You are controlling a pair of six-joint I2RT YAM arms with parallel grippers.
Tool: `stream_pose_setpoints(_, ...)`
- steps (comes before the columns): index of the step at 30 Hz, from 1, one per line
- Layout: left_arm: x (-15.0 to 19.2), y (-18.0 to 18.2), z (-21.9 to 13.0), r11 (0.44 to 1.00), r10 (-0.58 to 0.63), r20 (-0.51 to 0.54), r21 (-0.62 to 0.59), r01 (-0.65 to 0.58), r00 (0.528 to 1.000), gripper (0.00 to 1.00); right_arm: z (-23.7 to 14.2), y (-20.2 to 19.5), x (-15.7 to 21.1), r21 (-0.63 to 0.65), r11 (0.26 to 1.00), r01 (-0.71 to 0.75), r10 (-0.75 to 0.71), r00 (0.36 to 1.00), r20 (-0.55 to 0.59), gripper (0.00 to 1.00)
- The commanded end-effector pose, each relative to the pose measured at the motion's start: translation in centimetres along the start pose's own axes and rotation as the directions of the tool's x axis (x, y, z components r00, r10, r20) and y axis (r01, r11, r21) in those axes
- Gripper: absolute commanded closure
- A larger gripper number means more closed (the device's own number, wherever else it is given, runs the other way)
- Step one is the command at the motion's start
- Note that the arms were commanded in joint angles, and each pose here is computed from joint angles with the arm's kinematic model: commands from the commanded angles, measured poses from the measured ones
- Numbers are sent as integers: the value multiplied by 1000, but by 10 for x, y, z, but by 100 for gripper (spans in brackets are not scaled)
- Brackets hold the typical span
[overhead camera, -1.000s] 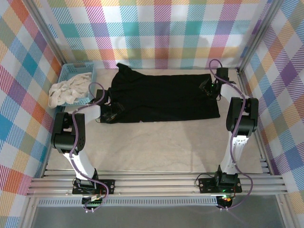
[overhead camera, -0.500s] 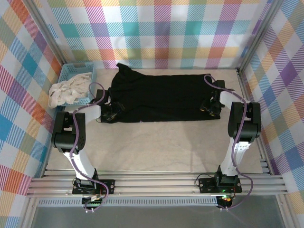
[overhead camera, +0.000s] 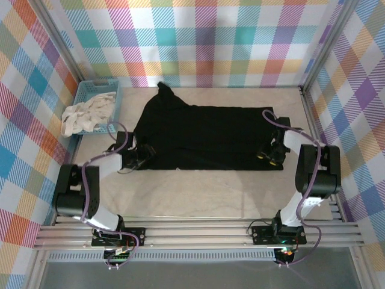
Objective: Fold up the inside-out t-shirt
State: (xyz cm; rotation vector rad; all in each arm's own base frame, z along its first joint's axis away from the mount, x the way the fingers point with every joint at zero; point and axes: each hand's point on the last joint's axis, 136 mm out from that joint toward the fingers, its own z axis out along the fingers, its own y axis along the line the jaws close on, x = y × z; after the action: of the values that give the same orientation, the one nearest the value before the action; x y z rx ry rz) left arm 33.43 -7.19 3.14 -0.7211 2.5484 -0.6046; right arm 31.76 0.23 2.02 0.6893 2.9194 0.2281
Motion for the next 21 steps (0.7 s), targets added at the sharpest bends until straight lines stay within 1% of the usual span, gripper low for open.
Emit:
stream_pose_setpoints(1, 63, 56, -12, 980, -127, -137, -168, 103, 982, 39, -9, -11, 21, 0, 999, -46, 46, 999, -3, 51)
stream_pose_setpoints(4, 55, 43, -24, 988, -112, -95, -117, 101, 989, 39, -25, 20, 13, -148, 989, -10, 26, 994, 104, 50)
stream_pose_setpoints(5, 49, 38, -27, 990, -98, -77, -107, 90, 992, 39, -28, 28, 11, -186, 983, -12, 34, 992, 118, 49)
stream_pose_setpoints(6, 51, 42, -30, 987, -101, -86, -131, 89, 991, 39, -28, 35, 11, -211, 977, -12, 37, 992, 118, 49)
stream_pose_setpoints(8, 45, 38, -31, 989, -85, -80, -132, 74, 993, 39, -27, 47, 10, -231, 973, 7, 20, 993, 116, 47)
stream_pose_setpoints(13, 46, 37, -24, 990, -81, -97, -124, 69, 992, 39, -19, 52, 2, -175, 983, 58, -34, 990, 136, 46)
stream_pose_setpoints(18, 45, 37, -21, 990, -76, -106, -126, 63, 991, 39, -9, 39, -9, -64, 998, 27, -18, 991, 134, 46)
stream_pose_setpoints(21, 46, 38, -18, 990, -74, -116, -132, 59, 990, 39, -3, 40, -17, -48, 999, 24, -17, 991, 133, 47)
